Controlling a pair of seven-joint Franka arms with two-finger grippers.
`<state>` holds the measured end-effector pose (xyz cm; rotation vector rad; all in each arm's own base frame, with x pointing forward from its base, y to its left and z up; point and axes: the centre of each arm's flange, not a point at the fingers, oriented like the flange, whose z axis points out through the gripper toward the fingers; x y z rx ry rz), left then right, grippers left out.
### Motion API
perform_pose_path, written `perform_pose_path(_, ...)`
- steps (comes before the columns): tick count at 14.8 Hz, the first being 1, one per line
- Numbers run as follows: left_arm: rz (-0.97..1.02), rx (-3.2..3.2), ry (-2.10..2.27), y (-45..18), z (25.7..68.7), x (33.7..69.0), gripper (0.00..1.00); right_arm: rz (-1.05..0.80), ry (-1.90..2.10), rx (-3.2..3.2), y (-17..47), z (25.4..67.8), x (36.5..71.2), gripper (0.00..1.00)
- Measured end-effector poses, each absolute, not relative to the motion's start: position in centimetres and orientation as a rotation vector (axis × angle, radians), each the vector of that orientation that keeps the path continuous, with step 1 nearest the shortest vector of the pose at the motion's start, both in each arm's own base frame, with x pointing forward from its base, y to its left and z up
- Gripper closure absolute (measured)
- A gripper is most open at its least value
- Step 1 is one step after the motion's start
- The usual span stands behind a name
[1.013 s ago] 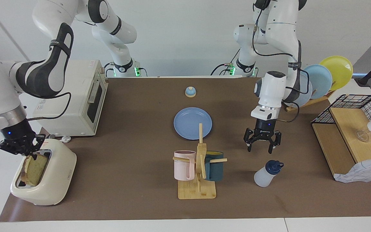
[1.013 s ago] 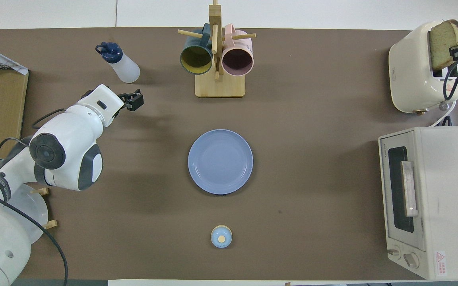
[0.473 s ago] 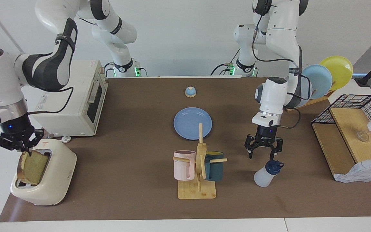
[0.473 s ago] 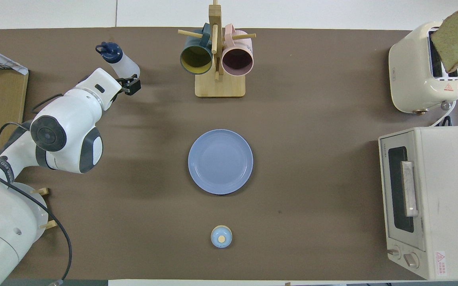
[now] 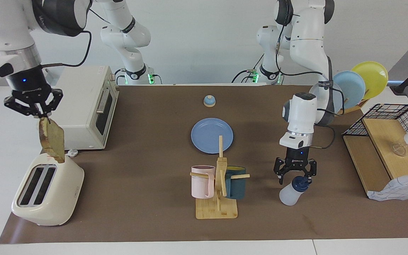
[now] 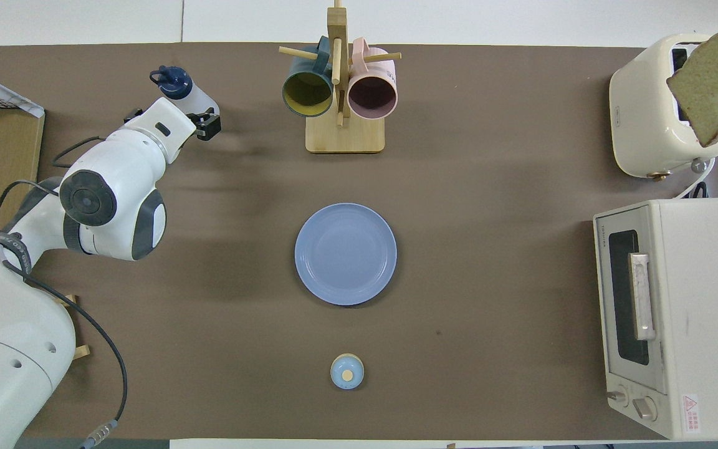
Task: Put bread on plate and add seasoning
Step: 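Carry the bread slice with the right gripper onto the blue plate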
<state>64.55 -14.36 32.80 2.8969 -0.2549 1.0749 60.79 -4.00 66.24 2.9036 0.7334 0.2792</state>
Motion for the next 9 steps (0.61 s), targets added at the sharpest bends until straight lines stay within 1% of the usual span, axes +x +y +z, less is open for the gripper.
perform_pose_path(2, 1.08, 2.896, -0.254, -14.3, 32.9, 64.7, 0.0, 0.252, 0.638, 3.018, 0.4, 66.4, 59.7, 0.93)
perform_pose_path(5, 1.085, 2.895, -0.248, -14.5, 32.4, 65.5, 0.0, 0.21, 0.483, 3.238, 6.0, 64.5, 58.9, 0.93)
perform_pose_path(9, 1.094, 2.885, -0.213, -14.7, 32.4, 66.1, 0.0, 0.057, 0.353, 3.493, 8.3, 60.8, 56.2, 0.93)
